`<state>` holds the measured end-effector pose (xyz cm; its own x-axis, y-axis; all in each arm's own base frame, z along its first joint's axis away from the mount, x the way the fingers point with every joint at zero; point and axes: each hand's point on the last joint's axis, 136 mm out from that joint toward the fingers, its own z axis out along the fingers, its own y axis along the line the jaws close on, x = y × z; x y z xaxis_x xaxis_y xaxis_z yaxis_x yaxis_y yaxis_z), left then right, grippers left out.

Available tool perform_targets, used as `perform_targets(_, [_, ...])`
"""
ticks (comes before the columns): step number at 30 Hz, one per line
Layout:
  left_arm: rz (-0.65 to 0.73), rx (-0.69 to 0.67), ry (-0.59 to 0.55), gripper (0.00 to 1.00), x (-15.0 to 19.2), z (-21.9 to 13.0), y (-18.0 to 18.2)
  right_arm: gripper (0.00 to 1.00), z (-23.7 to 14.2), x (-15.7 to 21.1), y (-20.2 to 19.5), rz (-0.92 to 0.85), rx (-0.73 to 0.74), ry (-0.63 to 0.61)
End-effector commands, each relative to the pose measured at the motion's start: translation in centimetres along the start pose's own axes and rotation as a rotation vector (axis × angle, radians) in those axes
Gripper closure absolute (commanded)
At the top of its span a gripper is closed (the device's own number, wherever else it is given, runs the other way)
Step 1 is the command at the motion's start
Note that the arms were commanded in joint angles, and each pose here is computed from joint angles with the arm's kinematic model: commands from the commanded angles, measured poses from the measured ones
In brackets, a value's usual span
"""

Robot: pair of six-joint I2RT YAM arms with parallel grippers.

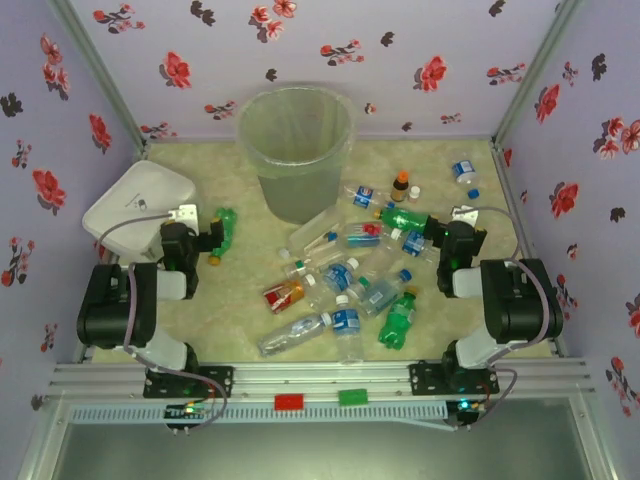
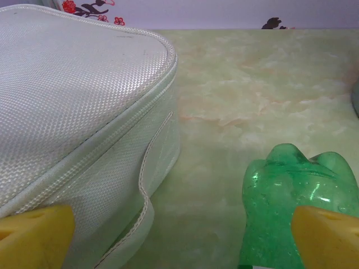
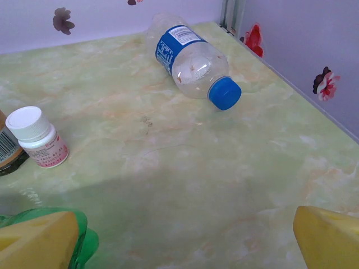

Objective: Put the plastic bottles in the bin

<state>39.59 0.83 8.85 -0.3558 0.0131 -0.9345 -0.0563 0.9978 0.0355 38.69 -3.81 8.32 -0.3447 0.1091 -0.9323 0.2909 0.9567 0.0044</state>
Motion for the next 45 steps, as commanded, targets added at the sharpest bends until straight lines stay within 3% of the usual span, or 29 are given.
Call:
perform_targets(1, [0.005, -0.049, -0.013, 0.0, -0.6, 0.1, 1.0, 0.01, 0.0, -0.6, 0.3, 0.011, -0.011, -0.027])
perform_targets(26, [0.01, -0.049, -0.018, 0.0, -0.9, 0.0, 1.0, 0.01, -0.7, -1.4, -0.1, 0.02, 0.004, -0.051])
perform_targets(35, [-0.01, -0.191, -0.074, 0.0, -4.9, -3.3, 2.8, 0.01, -4.6, -7.4, -0.9, 0.093, 0.036, -0.075])
perform_targets(39, [-0.097, -0.194, -0.113, 0.0, -7.9, -4.4, 2.9, 0.01, -6.7, -9.2, -0.3, 0.181, -0.019, -0.005])
perform_targets(45, [-0.253, -0.208, 0.047, 0.0, -10.1, -4.6, 2.9, 0.01, -10.1, -10.0, 0.2, 0.304, -0.056, 0.129])
